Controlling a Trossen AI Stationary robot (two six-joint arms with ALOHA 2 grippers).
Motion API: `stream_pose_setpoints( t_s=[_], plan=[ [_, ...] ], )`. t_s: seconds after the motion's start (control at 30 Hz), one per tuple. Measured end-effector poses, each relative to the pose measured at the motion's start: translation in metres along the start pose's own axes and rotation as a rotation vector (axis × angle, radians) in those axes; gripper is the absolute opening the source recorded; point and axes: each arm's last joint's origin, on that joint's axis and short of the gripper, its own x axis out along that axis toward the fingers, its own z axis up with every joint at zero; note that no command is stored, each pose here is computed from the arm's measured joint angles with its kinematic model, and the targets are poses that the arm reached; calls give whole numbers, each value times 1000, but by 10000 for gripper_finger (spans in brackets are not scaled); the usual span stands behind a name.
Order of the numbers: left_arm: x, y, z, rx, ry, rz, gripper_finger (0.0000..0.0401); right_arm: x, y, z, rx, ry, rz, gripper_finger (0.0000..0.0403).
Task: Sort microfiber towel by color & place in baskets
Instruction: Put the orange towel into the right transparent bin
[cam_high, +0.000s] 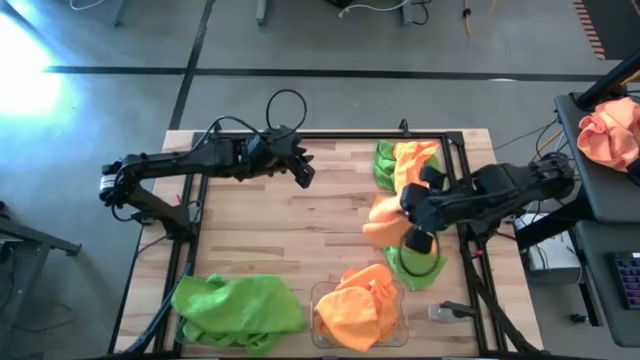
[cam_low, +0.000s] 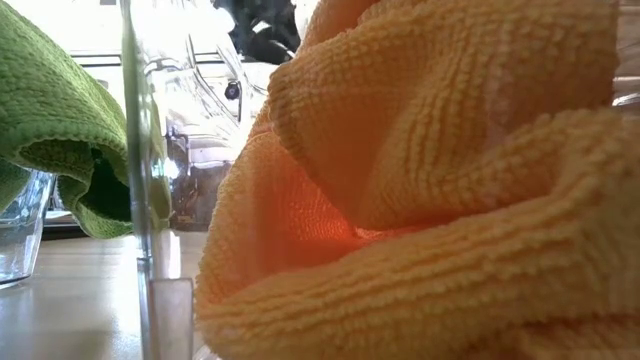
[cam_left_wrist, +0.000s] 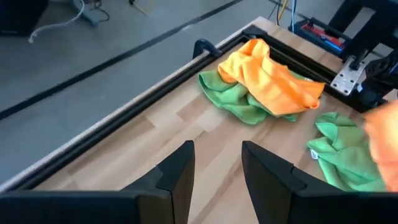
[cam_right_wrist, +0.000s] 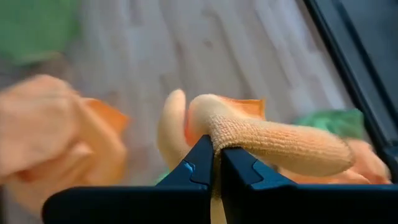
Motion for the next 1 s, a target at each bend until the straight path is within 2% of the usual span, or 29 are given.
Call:
stream_pose_setpoints(
  t_s=[0.23, 0.63, 1.0],
  plan=[
    [9, -6, -6, -41, 28, 0, 118, -32, 29, 0, -54, -146, 181, 9],
    [34, -24, -27, -6, 121, 12, 118, -67, 65, 5, -92, -374, 427, 9],
    [47, -31, -38, 102, 167, 15, 118, -73, 95, 29, -106, -441, 479, 9]
  ],
)
